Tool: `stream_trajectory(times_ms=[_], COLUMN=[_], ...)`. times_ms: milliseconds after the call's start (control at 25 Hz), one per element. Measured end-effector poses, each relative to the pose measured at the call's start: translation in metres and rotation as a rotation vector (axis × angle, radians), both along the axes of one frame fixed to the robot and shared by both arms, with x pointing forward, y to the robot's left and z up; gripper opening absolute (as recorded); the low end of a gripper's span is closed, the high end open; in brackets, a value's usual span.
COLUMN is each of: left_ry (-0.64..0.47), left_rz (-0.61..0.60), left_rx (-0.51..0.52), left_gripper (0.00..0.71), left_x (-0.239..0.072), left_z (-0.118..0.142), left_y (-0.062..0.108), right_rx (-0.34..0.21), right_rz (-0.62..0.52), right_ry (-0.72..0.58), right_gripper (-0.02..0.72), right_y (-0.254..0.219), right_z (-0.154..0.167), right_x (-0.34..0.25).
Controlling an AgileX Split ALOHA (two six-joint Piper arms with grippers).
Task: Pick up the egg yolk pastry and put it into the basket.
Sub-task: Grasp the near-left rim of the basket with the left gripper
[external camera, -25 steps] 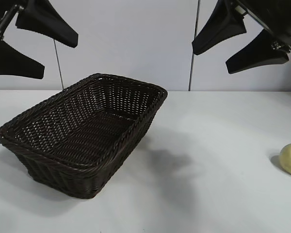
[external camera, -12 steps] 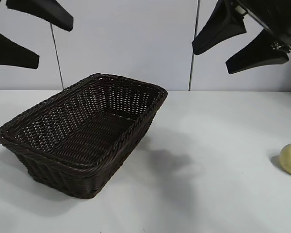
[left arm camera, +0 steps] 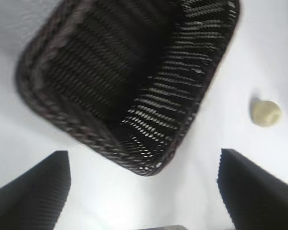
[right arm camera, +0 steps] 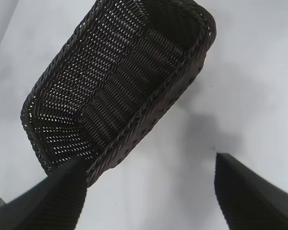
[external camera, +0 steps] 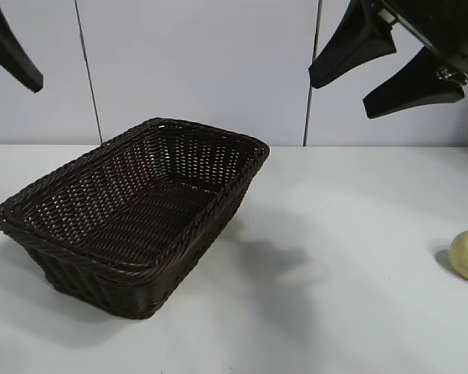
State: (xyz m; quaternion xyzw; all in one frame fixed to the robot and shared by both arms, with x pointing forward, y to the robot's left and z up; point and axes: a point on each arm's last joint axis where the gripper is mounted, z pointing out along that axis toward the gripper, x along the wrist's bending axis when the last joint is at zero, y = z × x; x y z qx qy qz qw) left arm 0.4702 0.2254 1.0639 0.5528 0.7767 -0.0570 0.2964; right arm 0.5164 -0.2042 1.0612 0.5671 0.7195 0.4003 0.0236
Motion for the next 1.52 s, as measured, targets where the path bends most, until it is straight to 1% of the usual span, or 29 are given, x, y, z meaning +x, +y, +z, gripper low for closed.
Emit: stream_trajectory(times_ms=[160, 320, 400, 480, 600, 640, 720, 800, 920, 1200, 1360, 1520], left_ry=[0.014, 0.043, 0.058, 0.061, 0.052, 0.042, 0.032, 0.043, 0.071, 0.119, 0.186, 0.226], left_rz=[0.104, 0.163, 0.156, 0.144, 0.181, 0.211, 0.272, 0.331, 0.364, 0.408, 0.420, 0.412], left_rx=[0.017, 0.022, 0.028, 0.038, 0.062, 0.083, 0.117, 0.127, 0.121, 0.033, 0.021, 0.046], left_gripper=[0.605, 0.605, 0.605, 0.605, 0.605, 0.605, 0.605, 0.605, 0.605, 0.605, 0.605, 0.605], left_x=[0.003, 0.002, 0.000, -0.003, -0.006, -0.006, -0.006, -0.007, -0.010, -0.019, -0.012, -0.003], left_z=[-0.001, -0.002, -0.003, -0.003, -0.004, -0.004, -0.005, -0.010, -0.022, -0.050, -0.068, -0.087], left_y=[0.005, 0.008, 0.002, -0.007, -0.018, -0.020, -0.018, -0.016, -0.015, -0.017, -0.023, -0.028], right_rx=[0.000, 0.001, 0.002, 0.002, 0.002, 0.002, 0.002, 0.002, 0.002, 0.004, 0.005, 0.005], right_rz=[0.000, -0.002, -0.002, -0.003, -0.003, -0.003, -0.003, -0.003, -0.003, -0.005, -0.006, -0.006], right_ry=[0.000, 0.001, 0.002, 0.002, 0.002, 0.002, 0.002, 0.002, 0.002, 0.004, 0.004, 0.004], right_gripper=[0.538, 0.538, 0.538, 0.538, 0.538, 0.538, 0.538, 0.538, 0.538, 0.538, 0.538, 0.538], right_y=[0.000, 0.000, 0.000, 0.000, 0.000, 0.000, 0.000, 0.000, 0.000, 0.000, 0.000, 0.000], right_z=[0.000, 0.000, 0.000, 0.000, 0.000, 0.000, 0.000, 0.000, 0.000, 0.000, 0.000, 0.000], right_x=[0.000, 0.000, 0.000, 0.000, 0.000, 0.000, 0.000, 0.000, 0.000, 0.000, 0.000, 0.000])
